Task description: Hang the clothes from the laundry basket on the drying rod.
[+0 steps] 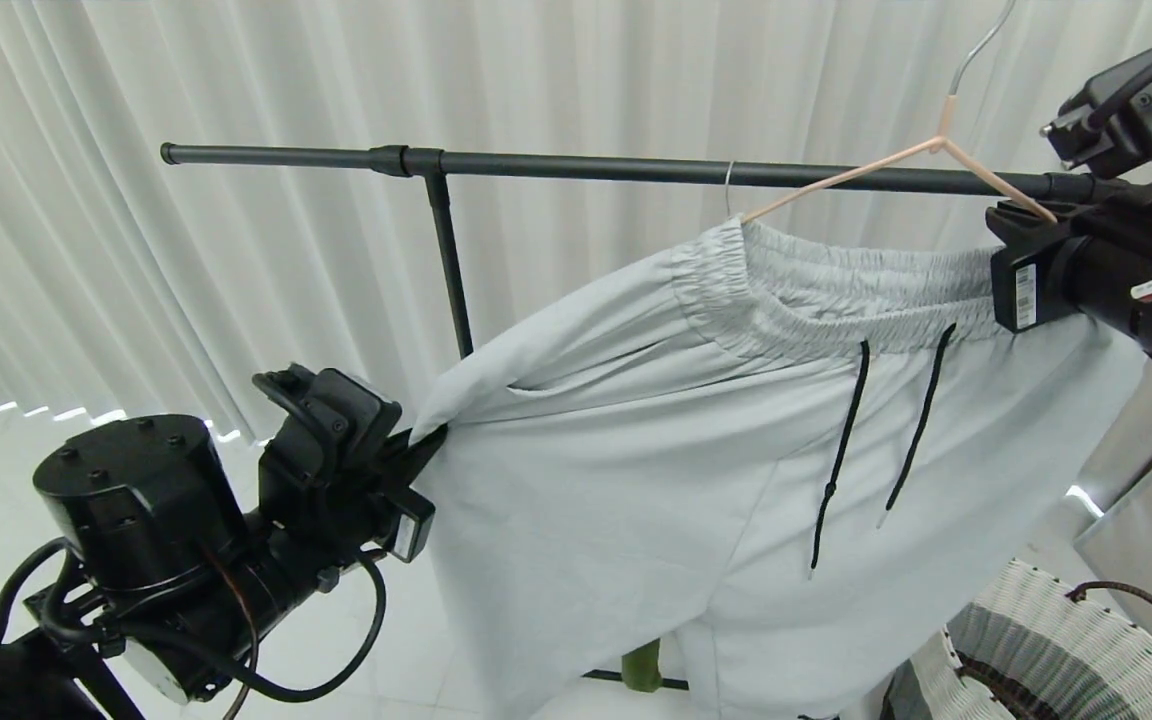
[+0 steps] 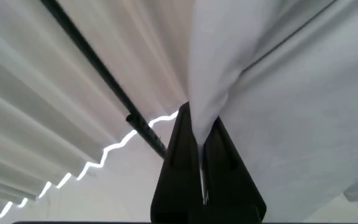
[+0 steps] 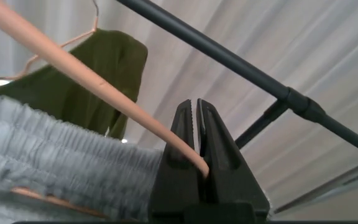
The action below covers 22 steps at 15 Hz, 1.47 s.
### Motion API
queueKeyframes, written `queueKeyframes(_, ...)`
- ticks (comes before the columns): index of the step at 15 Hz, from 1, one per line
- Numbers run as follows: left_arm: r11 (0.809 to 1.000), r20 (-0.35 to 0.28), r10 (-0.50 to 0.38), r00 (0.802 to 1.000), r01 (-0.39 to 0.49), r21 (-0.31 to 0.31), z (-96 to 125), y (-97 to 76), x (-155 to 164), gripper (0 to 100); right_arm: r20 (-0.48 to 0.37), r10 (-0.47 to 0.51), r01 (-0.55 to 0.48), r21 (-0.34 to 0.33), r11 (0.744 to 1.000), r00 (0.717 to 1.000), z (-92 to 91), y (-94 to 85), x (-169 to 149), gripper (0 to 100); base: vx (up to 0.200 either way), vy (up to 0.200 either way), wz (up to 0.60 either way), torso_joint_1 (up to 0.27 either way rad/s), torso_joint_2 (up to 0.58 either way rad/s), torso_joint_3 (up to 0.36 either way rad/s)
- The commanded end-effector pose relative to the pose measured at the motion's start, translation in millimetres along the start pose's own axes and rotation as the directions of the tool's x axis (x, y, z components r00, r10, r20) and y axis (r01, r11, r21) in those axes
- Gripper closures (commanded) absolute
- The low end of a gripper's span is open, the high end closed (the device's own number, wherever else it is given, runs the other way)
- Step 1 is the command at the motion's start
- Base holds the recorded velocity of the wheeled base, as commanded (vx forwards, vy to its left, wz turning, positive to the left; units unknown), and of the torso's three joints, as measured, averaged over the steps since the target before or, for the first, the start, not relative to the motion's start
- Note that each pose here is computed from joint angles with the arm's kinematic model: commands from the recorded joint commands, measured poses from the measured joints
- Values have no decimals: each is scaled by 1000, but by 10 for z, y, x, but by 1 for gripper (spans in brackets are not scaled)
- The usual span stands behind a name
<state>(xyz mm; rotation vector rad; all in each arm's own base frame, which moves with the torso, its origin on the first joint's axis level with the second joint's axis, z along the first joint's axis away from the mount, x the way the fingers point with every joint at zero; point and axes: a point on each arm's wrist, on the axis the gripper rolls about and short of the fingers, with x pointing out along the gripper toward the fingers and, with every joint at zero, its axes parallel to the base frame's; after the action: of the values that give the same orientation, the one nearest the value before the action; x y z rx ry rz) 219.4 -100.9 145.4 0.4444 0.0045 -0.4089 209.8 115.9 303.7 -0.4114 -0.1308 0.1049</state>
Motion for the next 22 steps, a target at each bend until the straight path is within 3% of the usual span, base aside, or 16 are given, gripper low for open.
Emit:
queueKeyframes(1,1000,18,-9,1000,8,24,37,-28,-26,100,-6,-3,3,-3,1000,1000,-5,-10,-1,100,0,0,0,0,0,0)
queueKeyframes(4,998,50,-28,998,25,53,107,-82,-91,100,-13,-8,8,-5,1000,1000,-9,-15,-4,100,0,0,0,0,0,0)
queueKeyframes(5,998,53,-30,998,27,52,109,-83,-117,0,-18,-18,18,-5,1000,1000,-10,-17,-4,100,0,0,0,0,0,0)
queueKeyframes(9,998,98,-33,995,28,52,192,-66,-196,0,-63,-78,77,-18,997,995,-58,-103,-4,100,0,0,0,0,0,0)
queueKeyframes(10,996,107,-34,994,25,84,206,-66,-246,0,-96,-116,113,-31,993,989,-89,-179,-26,100,0,0,0,0,0,0)
queueKeyframes(12,983,113,-41,993,20,181,181,-63,-405,0,-182,-200,190,-71,979,963,-200,-388,-136,100,0,0,0,0,0,0)
queueKeyframes(15,984,106,-6,994,-13,176,183,-37,-466,0,-281,-292,268,-123,956,914,-353,-644,-353,100,0,0,0,0,0,0)
queueKeyframes(17,984,75,24,997,-37,173,152,-39,-457,0,-409,-411,357,-203,912,815,-507,-853,-570,100,0,0,0,0,0,0)
queueKeyframes(18,984,64,19,998,-30,176,125,-50,-466,0,-477,-472,398,-254,882,741,-595,-928,-659,100,0,0,0,0,0,0)
queueKeyframes(19,983,62,10,998,-21,182,113,-62,-478,0,-517,-511,428,-281,859,687,-659,-991,-700,100,0,0,0,0,0,0)
queueKeyframes(20,983,59,-2,998,-9,184,95,-71,-492,0,-528,-539,454,-293,841,656,-685,-1049,-719,100,0,0,0,0,0,0)
queueKeyframes(21,983,59,-7,998,-4,185,90,-74,-496,0,-532,-551,466,-298,833,643,-695,-1076,-721,100,0,0,0,0,0,0)
queueKeyframes(22,981,61,-11,998,-1,192,86,-76,-507,0,-543,-580,496,-312,810,607,-728,-1143,-734,100,0,0,0,0,0,0)
